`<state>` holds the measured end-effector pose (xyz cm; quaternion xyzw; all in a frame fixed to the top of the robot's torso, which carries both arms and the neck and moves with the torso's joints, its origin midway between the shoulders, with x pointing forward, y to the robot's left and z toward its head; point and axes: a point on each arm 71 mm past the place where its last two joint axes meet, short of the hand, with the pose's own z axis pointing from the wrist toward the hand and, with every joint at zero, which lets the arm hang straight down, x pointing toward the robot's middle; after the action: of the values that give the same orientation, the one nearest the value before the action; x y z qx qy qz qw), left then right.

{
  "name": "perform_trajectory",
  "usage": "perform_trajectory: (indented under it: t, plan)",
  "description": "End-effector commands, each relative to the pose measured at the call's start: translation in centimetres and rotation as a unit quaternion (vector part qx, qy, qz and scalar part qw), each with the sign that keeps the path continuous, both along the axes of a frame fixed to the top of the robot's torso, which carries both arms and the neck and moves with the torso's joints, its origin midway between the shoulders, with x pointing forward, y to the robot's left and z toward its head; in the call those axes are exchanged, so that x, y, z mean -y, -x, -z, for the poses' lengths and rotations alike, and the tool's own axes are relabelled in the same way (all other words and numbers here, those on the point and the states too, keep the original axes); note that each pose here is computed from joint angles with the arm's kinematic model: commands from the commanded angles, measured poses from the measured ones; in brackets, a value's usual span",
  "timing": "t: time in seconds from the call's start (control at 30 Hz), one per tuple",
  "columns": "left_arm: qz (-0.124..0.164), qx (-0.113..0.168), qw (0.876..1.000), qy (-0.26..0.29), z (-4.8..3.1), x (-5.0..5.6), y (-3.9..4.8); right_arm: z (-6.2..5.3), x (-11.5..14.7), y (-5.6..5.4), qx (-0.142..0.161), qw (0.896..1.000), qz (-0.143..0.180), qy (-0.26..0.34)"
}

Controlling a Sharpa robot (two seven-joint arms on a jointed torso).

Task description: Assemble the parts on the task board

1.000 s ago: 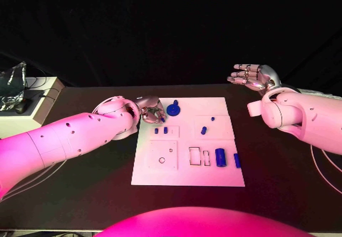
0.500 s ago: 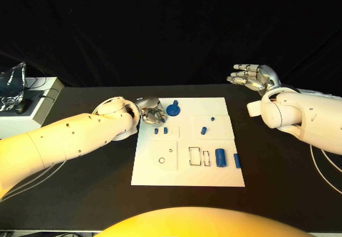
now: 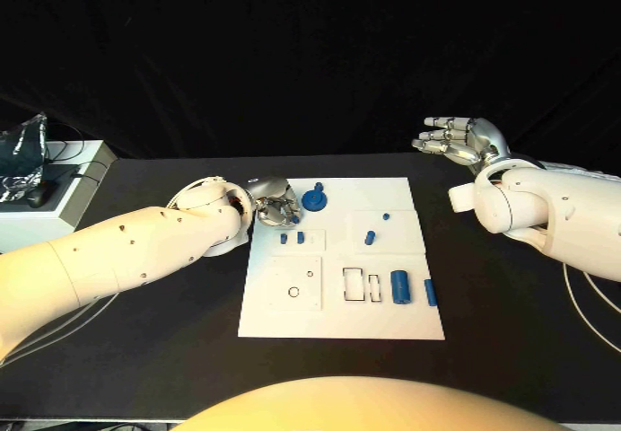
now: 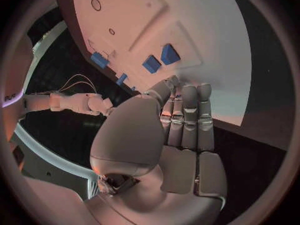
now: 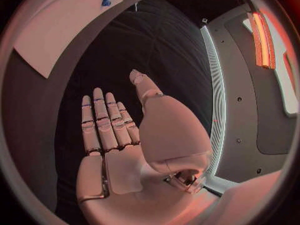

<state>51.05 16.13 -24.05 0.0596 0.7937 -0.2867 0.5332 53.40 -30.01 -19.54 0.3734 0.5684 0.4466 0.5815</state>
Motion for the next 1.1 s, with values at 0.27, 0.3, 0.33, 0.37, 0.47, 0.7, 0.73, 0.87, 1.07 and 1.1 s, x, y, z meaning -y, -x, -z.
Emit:
perform_trajectory:
  t: [0.27, 0.3, 0.33, 0.37, 0.47, 0.7, 0.73, 0.87, 1.07, 1.1]
  plan:
    - [0.005, -0.016, 1.0, -0.011, 0.5, 0.1, 0.29, -0.1, -0.2, 0.0, 0.006, 1.0, -0.011, 0.0]
    - [0.004, -0.017, 1.0, -0.012, 0.51, 0.1, 0.29, -0.1, -0.2, 0.0, 0.006, 1.0, -0.011, 0.0]
    - [0.004, -0.017, 1.0, -0.012, 0.52, 0.1, 0.28, -0.1, -0.2, 0.0, 0.006, 1.0, -0.011, 0.0]
    - [0.003, -0.018, 1.0, -0.013, 0.53, 0.0, 0.28, -0.1, -0.2, 0.0, 0.006, 1.0, -0.011, 0.0]
    - [0.001, -0.019, 1.0, -0.015, 0.56, 0.0, 0.26, -0.1, -0.1, 0.0, 0.006, 1.0, -0.01, 0.001]
    - [-0.004, -0.021, 1.0, -0.02, 0.62, -0.3, 0.2, -0.1, -0.1, 0.0, 0.006, 1.0, -0.01, 0.001]
    - [-0.005, -0.021, 1.0, -0.02, 0.63, -0.3, 0.19, -0.1, -0.1, 0.0, 0.006, 1.0, -0.01, 0.001]
    - [-0.009, -0.019, 1.0, -0.021, 0.64, -0.5, 0.1, -0.1, 0.0, 0.0, 0.005, 1.0, -0.009, 0.001]
    - [-0.018, -0.012, 0.999, -0.024, 0.58, -1.2, -0.18, -0.1, -0.1, 0.1, 0.002, 1.0, -0.015, 0.006]
    - [-0.021, -0.008, 0.999, -0.023, 0.51, -1.4, -0.27, -0.1, -0.1, 0.1, 0.002, 1.0, -0.018, 0.008]
